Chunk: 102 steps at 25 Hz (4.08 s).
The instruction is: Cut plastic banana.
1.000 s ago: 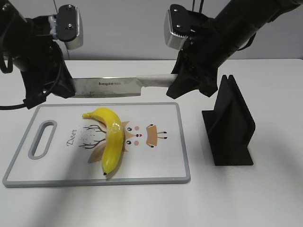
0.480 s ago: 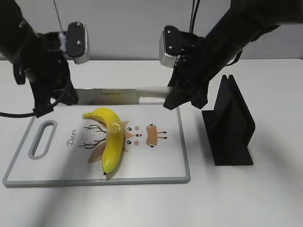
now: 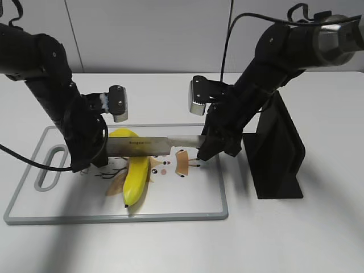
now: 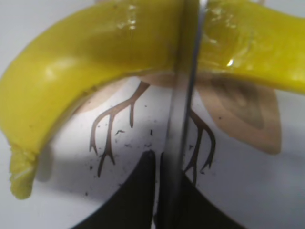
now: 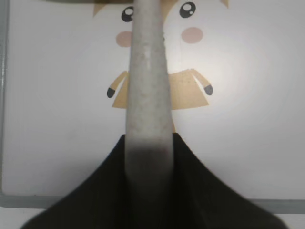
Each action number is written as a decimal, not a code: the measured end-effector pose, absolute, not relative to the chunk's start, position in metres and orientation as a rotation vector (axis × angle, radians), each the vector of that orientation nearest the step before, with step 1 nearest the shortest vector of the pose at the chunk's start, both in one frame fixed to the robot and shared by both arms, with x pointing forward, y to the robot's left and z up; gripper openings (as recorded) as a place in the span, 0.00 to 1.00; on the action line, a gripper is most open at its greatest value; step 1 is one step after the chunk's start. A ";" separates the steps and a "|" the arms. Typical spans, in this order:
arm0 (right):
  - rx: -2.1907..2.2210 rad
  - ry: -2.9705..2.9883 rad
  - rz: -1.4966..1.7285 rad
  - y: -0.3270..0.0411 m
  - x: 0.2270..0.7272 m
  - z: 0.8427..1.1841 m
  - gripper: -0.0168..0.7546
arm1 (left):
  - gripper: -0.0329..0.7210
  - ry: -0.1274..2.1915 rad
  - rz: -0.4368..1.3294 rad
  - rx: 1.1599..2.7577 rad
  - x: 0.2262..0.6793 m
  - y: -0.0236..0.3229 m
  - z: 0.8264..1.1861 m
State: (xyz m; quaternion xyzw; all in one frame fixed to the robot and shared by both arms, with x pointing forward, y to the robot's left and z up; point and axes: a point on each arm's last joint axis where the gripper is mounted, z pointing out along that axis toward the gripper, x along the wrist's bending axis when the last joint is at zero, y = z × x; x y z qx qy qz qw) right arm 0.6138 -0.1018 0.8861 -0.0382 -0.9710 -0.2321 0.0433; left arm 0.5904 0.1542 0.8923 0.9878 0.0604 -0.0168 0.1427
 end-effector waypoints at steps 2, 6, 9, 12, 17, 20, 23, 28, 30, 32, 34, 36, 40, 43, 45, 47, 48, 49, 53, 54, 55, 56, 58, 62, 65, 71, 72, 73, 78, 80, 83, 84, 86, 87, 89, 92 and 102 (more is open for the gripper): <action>-0.113 -2.971 -0.711 -0.102 0.614 0.888 0.24 | 0.04 0.181 -0.055 2.842 0.590 0.154 0.892; -0.116 -2.976 -0.716 -0.102 0.614 0.891 0.24 | 0.04 0.179 -0.040 2.839 0.591 0.154 0.896; -0.111 -2.988 -0.719 -0.102 0.614 0.895 0.24 | 0.04 0.179 -0.014 2.832 0.591 0.154 0.902; -0.099 -3.004 -0.719 -0.101 0.612 0.901 0.24 | 0.04 0.176 0.009 2.827 0.589 0.154 0.906; -0.075 -3.028 -0.730 -0.102 0.609 0.918 0.24 | 0.04 0.155 0.055 2.819 0.584 0.155 0.925; -0.055 -3.042 -0.760 -0.102 0.606 0.936 0.24 | 0.04 0.130 0.107 2.809 0.579 0.157 0.948; -0.037 -3.048 -0.785 -0.103 0.602 0.953 0.24 | 0.03 0.108 0.135 2.802 0.572 0.159 0.970; -0.005 -3.056 -0.821 -0.105 0.594 0.978 0.23 | 0.03 0.086 0.157 2.779 0.559 0.162 1.000; 0.007 -3.063 -0.824 -0.105 0.592 0.984 0.23 | 0.03 0.082 0.169 2.770 0.555 0.163 1.008; 0.017 -3.061 -0.816 -0.106 0.591 0.985 0.23 | 0.03 0.080 0.167 2.768 0.553 0.163 1.012; 0.027 -3.064 -0.792 -0.107 0.591 0.984 0.23 | 0.04 0.075 0.153 2.771 0.552 0.164 1.013; 0.034 -3.069 -0.771 -0.108 0.591 0.984 0.23 | 0.09 0.072 0.135 2.775 0.550 0.164 1.013; 0.041 -3.074 -0.750 -0.110 0.591 0.983 0.23 | 0.41 0.078 0.123 2.772 0.549 0.164 1.013; 0.025 -3.071 -0.749 -0.110 0.590 0.983 0.23 | 0.70 0.123 0.116 2.766 0.549 0.164 1.014; -0.007 -3.069 -0.750 -0.110 0.590 0.985 0.23 | 0.82 0.168 0.123 2.766 0.548 0.165 1.017; -0.058 -3.071 -0.751 -0.111 0.589 0.989 0.23 | 0.85 0.225 0.172 2.765 0.548 0.167 1.024; -0.102 -3.070 -0.746 -0.111 0.588 0.991 0.23 | 0.86 0.264 0.216 2.763 0.548 0.169 1.029; -0.145 -3.069 -0.743 -0.112 0.588 0.994 0.23 | 0.86 0.330 0.263 2.762 0.548 0.172 1.035; -0.340 -3.070 -0.739 -0.115 0.587 1.011 0.23 | 0.87 0.683 0.515 2.742 0.553 0.189 1.064; -0.392 -3.068 -0.742 -0.115 0.587 1.016 0.23 | 0.87 0.785 0.580 2.728 0.555 0.194 1.073; -0.458 -3.063 -0.744 -0.116 0.588 1.021 0.23 | 0.87 0.872 0.630 2.711 0.555 0.199 1.083; -0.524 -3.054 -0.748 -0.116 0.588 1.027 0.23 | 0.87 0.973 0.683 2.686 0.556 0.203 1.092; -0.700 -3.029 -0.755 -0.117 0.590 1.042 0.23 | 0.86 1.163 0.729 2.654 0.554 0.212 1.106; -0.951 -2.975 -0.732 -0.121 0.591 1.072 0.23 | 0.85 1.407 0.707 2.649 0.546 0.222 1.115; -1.116 -2.903 -0.718 -0.125 0.587 1.087 0.23 | 0.83 1.540 0.672 2.559 0.542 0.223 1.117; -1.400 -2.750 -0.761 -0.133 0.568 1.117 0.23 | 0.82 1.597 0.519 2.427 0.530 0.217 1.124; -1.437 -2.730 -0.774 -0.135 0.564 1.122 0.23 | 0.82 1.594 0.521 2.413 0.527 0.217 1.127; -1.464 -2.715 -0.794 -0.138 0.558 1.128 0.23 | 0.82 1.589 0.528 2.401 0.524 0.218 1.131; -1.569 -2.662 -0.853 -0.152 0.528 1.143 0.23 | 0.82 1.564 0.573 2.353 0.497 0.228 1.147; -1.634 -2.634 -0.888 -0.157 0.518 1.142 0.23 | 0.82 1.560 0.581 2.343 0.483 0.233 1.149; -1.742 -2.591 -0.915 -0.167 0.504 1.133 0.23 | 0.82 1.555 0.593 2.334 0.458 0.241 1.149; -1.777 -2.581 -0.934 -0.169 0.501 1.132 0.23 | 0.82 1.553 0.599 2.329 0.449 0.244 1.148; -1.855 -2.540 -0.936 -0.174 0.495 1.123 0.23 | 0.82 1.550 0.605 2.322 0.432 0.250 1.145; -1.886 -2.522 -0.942 -0.176 0.493 1.120 0.23 | 0.82 1.546 0.612 2.315 0.422 0.254 1.144; -1.933 -2.494 -0.919 -0.179 0.491 1.110 0.23 | 0.82 1.540 0.627 2.292 0.403 0.260 1.142; -2.013 -2.445 -0.886 -0.181 0.490 1.095 0.23 | 0.82 1.531 0.655 2.247 0.373 0.271 1.137; -2.249 -2.367 -0.813 -0.193 0.493 1.079 0.23 | 0.82 1.444 0.793 2.072 0.281 0.303 1.102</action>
